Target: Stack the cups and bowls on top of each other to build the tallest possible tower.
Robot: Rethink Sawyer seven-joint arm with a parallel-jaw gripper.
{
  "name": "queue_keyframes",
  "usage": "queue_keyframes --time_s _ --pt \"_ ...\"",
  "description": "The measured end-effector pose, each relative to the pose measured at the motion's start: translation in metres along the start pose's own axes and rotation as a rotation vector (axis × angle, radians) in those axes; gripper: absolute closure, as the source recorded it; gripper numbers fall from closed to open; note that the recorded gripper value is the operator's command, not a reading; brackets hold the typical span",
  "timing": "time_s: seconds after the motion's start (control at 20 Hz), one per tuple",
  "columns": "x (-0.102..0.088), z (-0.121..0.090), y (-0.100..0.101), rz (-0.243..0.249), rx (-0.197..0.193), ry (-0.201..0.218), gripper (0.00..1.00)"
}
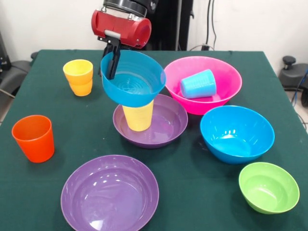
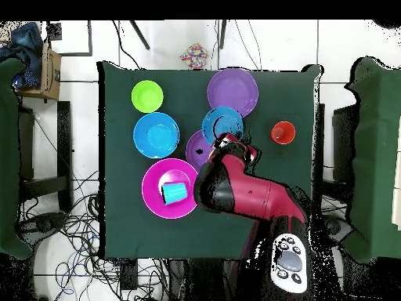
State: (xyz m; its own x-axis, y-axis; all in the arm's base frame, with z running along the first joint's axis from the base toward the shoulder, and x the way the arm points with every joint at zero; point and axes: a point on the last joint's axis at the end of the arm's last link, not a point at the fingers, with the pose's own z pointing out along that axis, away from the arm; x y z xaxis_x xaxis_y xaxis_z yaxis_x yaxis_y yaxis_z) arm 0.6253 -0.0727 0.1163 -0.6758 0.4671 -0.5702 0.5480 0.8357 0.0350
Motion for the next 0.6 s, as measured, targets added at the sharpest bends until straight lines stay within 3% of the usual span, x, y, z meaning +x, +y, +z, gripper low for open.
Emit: queue_keyframes --time_s 0.6 --pt "0.014 0.004 -0.012 0.037 -0.011 0.019 1.0"
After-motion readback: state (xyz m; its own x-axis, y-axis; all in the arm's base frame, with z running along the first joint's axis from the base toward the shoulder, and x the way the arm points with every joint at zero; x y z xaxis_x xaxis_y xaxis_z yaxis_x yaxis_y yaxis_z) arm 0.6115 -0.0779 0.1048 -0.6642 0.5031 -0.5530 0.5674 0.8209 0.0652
